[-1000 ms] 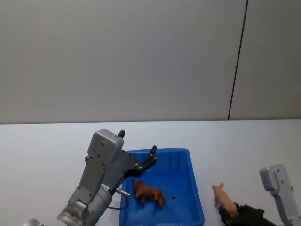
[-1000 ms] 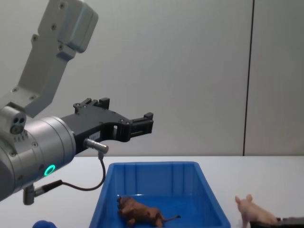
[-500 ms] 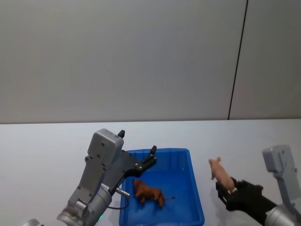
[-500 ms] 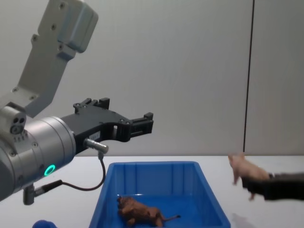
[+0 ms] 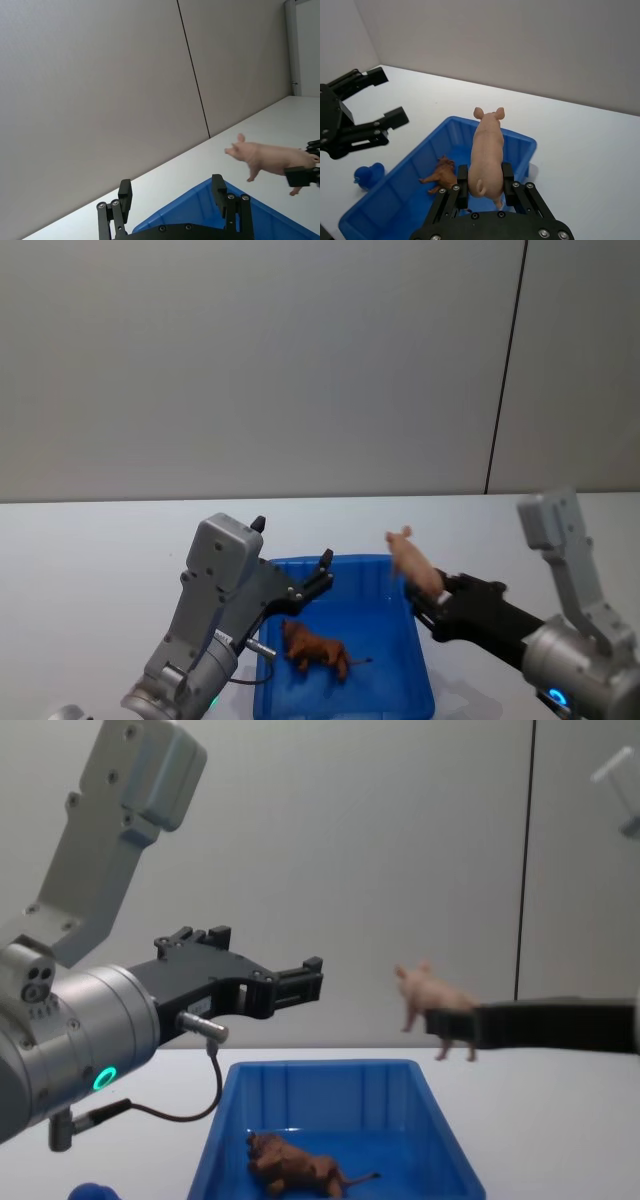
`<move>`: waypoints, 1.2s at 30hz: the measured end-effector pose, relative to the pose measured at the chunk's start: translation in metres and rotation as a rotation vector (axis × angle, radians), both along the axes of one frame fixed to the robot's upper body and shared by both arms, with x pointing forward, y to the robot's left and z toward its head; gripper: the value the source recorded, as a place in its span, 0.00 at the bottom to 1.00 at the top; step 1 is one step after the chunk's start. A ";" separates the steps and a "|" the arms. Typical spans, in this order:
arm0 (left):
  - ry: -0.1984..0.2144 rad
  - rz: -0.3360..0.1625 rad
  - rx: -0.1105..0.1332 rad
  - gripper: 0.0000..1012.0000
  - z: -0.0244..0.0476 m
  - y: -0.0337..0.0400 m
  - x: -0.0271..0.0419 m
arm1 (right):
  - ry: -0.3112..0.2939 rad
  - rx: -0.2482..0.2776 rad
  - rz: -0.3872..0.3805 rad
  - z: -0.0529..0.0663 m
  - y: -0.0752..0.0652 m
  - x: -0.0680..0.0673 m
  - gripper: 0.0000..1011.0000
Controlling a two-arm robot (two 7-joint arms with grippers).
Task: Pick up the two dolls from the table and place them into the box.
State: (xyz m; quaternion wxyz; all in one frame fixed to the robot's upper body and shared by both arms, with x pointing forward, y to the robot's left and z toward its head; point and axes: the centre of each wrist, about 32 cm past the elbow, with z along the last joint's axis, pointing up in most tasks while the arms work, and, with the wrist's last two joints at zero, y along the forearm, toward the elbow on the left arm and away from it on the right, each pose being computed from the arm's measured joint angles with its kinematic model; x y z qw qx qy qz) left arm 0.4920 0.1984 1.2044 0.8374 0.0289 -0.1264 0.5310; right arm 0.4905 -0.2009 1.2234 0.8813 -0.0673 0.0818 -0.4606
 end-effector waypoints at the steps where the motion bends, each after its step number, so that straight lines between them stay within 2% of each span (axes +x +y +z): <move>1: 0.000 0.000 0.000 0.99 0.0000 0.0000 0.0000 | 0.008 0.005 0.016 0.003 0.004 0.004 0.37; 5: 0.000 0.000 0.000 0.99 0.0000 0.0000 0.0000 | 0.030 0.014 0.050 0.007 0.012 0.014 0.38; 8: 0.000 0.000 0.000 0.99 0.0000 0.0000 0.0000 | 0.053 0.020 0.077 0.008 0.020 0.023 0.49; 9: 0.000 0.000 0.000 0.99 0.0000 0.0000 0.0000 | 0.053 0.020 0.077 0.008 0.020 0.023 0.49; 13: 0.000 0.000 0.000 0.99 0.0000 0.0000 0.0000 | 0.063 0.021 0.097 0.009 0.026 0.030 0.63; 16: 0.000 0.000 0.000 0.99 0.0000 0.0000 0.0000 | 0.063 0.019 0.104 0.010 0.027 0.032 0.75; 19: 0.000 0.000 0.000 0.99 0.0000 0.0000 0.0000 | 0.060 0.017 0.109 0.010 0.027 0.033 0.81; 23: 0.000 0.000 0.000 0.99 0.0000 0.0000 0.0000 | 0.044 0.013 0.107 0.008 0.020 0.034 0.94; 26: 0.000 0.000 0.000 0.99 0.0000 0.0000 0.0000 | 0.032 0.008 0.101 0.006 0.012 0.031 0.99; 36: 0.000 0.000 0.000 0.99 0.0000 0.0000 0.0000 | -0.011 0.012 0.069 -0.006 -0.019 0.013 0.99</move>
